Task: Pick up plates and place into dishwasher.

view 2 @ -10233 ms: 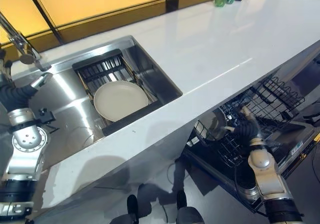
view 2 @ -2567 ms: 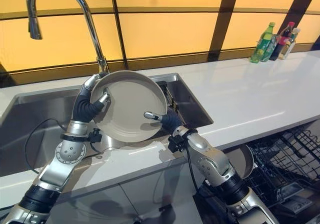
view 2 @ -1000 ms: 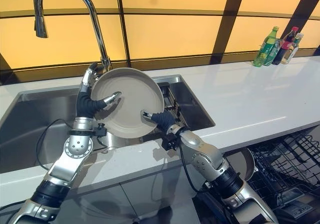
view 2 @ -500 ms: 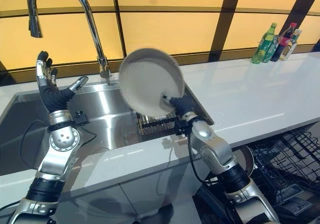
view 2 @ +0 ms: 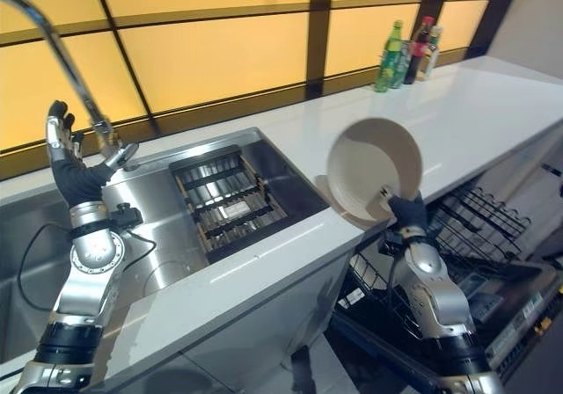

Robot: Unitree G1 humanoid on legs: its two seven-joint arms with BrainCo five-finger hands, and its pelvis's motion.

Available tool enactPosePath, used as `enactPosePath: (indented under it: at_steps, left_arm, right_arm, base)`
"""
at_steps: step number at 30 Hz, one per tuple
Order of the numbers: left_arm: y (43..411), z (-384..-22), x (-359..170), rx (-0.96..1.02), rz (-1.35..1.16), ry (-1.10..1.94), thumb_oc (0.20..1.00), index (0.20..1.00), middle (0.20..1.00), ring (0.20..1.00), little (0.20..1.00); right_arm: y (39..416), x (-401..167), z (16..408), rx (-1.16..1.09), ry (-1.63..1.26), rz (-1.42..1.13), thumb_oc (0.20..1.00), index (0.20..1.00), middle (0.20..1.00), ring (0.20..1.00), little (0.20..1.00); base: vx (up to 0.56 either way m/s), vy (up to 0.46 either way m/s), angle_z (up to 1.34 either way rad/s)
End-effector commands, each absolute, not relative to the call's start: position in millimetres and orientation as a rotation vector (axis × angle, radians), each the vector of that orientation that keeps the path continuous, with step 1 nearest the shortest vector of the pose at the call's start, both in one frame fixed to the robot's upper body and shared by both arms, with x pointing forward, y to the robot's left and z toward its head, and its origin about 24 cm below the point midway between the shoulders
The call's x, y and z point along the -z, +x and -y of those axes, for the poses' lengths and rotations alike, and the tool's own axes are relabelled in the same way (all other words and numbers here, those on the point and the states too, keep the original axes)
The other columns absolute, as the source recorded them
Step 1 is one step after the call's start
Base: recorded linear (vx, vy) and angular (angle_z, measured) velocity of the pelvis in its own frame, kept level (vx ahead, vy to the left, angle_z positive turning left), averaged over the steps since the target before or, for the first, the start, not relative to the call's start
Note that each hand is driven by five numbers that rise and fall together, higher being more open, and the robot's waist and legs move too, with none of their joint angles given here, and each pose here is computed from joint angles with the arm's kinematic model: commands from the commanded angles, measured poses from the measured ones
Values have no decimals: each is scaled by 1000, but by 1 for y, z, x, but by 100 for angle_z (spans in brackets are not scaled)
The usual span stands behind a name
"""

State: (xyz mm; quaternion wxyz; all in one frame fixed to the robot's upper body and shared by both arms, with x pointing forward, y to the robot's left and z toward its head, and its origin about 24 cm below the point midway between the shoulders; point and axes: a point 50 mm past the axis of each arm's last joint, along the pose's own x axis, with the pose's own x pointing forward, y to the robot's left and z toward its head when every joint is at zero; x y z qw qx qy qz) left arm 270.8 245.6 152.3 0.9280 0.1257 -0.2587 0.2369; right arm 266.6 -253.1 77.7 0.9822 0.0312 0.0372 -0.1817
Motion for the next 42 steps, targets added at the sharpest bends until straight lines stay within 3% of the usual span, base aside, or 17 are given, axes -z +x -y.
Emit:
enactPosePath:
  at_steps: [1,10,30,36,42]
  left_arm:
    - [270,-271,-164,-500,544,338,1000,1000,1000,1000,1000]
    - [264,-288,-158,-540,506,378,1000,1000,1000,1000,1000]
    - [282,-278,-184,-563,609,355,1000,1000,1000,1000,1000]
    - [279,-281,-176,-561,571,357,1000,1000,1000,1000,1000]
    - [279,-284,-181,-533,569,389,1000,1000,1000,1000,1000]
  right_arm:
    - [264,-111,276,468,-33,116,200,200,200,200,200]
    - [238,-101,314,703,-36,144,200,200,200,200,200]
    - [267,-148,338,872,-241,285,200,200,200,200,200]
    - [266,-151,348,869,-418,253,200,200,200,200,200]
    - [260,-149,374,912,-809,141,200,200,200,200,200]
  base:
    - [-3,-74,-28]
    - [-22,-80,-30]
    - [-88,-80,-3]
    - [49,-65,10]
    - [20,1,31]
